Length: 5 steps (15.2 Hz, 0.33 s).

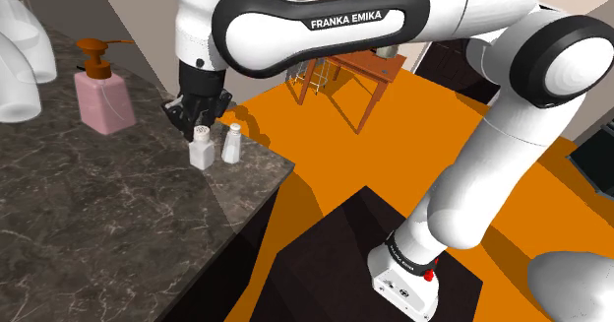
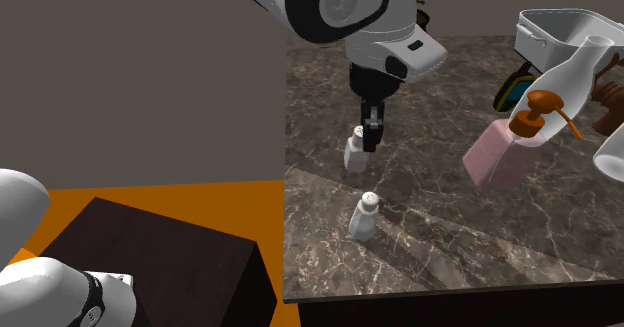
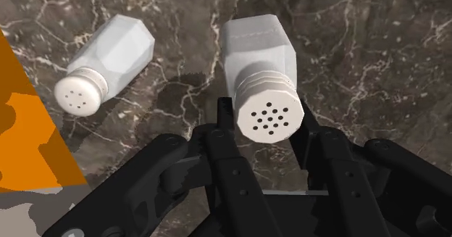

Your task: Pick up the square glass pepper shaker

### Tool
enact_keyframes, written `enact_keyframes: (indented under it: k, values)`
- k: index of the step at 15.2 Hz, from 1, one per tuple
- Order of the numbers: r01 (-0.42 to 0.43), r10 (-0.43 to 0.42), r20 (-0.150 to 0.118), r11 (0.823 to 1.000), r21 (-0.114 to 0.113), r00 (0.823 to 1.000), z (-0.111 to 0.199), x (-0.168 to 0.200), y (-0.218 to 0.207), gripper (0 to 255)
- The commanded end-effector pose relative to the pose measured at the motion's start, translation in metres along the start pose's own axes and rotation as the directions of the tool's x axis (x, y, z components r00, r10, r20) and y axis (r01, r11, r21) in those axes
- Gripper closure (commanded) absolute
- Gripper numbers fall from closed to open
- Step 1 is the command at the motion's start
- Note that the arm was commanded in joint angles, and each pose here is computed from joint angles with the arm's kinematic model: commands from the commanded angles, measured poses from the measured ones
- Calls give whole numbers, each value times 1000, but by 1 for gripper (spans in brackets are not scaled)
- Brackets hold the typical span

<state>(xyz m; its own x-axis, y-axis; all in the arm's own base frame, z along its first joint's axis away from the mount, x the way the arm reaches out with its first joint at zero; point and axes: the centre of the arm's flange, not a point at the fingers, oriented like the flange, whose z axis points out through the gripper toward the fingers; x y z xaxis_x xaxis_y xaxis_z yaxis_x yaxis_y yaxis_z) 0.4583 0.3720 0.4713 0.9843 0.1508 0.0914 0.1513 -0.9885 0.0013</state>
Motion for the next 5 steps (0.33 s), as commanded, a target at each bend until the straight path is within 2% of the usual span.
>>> enact_keyframes:
  k: [1, 5]
  values:
    - [0, 0, 0, 1000, 0, 1000, -11, 1, 0, 255]
    - [0, 0, 0, 1000, 0, 1000, -22, 2, 0, 255]
